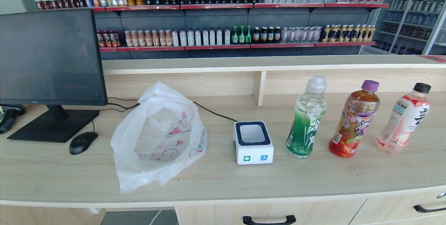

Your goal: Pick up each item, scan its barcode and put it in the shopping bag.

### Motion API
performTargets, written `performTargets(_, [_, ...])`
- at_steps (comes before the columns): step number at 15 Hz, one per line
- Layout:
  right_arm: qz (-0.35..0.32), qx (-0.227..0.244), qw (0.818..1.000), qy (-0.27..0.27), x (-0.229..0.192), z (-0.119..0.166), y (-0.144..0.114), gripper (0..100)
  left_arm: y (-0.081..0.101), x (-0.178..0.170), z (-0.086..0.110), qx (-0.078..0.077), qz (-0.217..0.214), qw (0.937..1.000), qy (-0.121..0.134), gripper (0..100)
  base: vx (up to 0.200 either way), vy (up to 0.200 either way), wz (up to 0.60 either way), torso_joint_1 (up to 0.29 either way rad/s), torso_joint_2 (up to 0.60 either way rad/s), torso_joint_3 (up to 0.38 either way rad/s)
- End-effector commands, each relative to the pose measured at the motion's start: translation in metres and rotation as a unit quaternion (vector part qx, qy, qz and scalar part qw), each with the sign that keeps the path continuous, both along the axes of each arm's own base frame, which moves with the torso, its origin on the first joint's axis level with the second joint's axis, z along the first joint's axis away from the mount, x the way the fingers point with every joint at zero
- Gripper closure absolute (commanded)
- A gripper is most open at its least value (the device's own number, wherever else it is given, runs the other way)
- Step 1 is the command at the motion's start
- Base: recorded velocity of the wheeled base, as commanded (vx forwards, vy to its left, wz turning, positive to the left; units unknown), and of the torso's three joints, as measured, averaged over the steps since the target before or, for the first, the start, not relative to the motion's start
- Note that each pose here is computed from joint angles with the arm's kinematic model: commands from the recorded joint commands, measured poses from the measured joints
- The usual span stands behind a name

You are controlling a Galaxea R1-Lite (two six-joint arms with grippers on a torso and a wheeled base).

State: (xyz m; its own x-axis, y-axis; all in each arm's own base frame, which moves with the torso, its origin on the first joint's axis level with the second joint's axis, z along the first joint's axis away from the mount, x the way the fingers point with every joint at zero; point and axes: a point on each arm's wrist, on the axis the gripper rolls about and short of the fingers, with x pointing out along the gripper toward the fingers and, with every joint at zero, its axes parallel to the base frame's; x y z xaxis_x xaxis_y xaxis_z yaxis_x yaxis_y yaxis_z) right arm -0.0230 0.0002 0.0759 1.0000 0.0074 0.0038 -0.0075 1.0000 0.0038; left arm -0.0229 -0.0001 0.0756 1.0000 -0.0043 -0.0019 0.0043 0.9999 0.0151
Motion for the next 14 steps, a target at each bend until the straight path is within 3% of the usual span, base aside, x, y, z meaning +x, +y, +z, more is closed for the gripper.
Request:
performTargets(1, [0.000,0.000,1.000,0.001,0.000,0.000,0.000,0,0.000,0.000,0.000,0.000,0.000,1.0000,0.000,0,0.000,0.000,0.00,0.000,0.00,0.000])
performTargets(11, [0.002,-0.017,1.000,-0.001,0.000,0.000,0.000,0,0.000,0.000,0.000,0.000,0.000,1.0000,0.000,0,0.000,0.000,0.00,0.000,0.00,0.000])
performTargets(14, [0.005,-0.024,0.999,-0.036,-0.007,0.021,0.000,0,0.000,0.000,0.000,0.000,0.000,1.0000,-0.001,0,0.000,0.000,0.00,0.000,0.00,0.000])
